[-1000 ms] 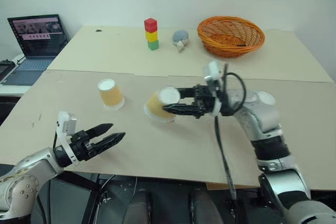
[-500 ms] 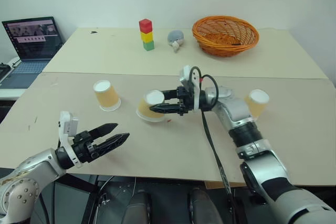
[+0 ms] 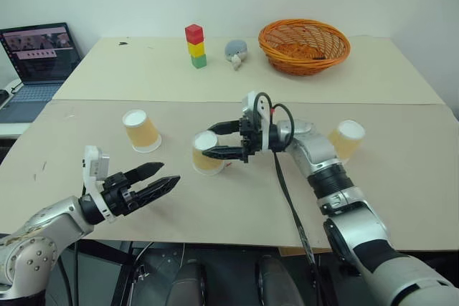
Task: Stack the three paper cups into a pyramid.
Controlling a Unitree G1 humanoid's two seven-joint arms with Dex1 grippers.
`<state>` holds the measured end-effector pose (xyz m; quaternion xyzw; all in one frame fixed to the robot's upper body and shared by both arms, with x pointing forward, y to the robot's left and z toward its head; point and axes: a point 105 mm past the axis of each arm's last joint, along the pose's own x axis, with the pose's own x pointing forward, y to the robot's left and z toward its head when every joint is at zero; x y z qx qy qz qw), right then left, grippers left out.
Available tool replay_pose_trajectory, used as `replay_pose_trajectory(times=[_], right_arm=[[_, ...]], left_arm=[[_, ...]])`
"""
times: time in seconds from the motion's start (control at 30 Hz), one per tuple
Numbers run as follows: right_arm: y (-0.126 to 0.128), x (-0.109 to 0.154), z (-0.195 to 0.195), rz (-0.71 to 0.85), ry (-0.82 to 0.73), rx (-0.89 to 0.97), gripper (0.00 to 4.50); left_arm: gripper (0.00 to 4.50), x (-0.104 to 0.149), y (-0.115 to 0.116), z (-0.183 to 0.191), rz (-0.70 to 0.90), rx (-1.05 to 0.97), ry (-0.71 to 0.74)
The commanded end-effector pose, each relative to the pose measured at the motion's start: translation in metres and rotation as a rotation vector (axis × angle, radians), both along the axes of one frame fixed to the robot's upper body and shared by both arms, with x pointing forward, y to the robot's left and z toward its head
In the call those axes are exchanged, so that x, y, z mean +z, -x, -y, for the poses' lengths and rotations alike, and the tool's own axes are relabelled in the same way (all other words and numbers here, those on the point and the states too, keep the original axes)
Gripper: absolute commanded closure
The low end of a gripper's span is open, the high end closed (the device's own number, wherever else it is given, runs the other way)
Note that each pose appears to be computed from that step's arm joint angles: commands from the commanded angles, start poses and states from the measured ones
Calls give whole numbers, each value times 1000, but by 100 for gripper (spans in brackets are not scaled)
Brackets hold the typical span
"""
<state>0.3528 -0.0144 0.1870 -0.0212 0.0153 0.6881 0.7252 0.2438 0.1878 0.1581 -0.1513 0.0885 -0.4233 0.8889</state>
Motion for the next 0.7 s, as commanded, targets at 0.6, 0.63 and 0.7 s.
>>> replay_pose_trajectory(times=[0.6,0.63,0.7], right_arm=[[54,125,173,394,-128,-640,9],[58,127,180,410,-117,-675,9],[65,128,193,420,-94,-738,9]], left_arm=[[0,28,22,58,59,-431,-50],[0,29,23,60,65,-444,-56],[0,30,23,63,75,-465,-72]])
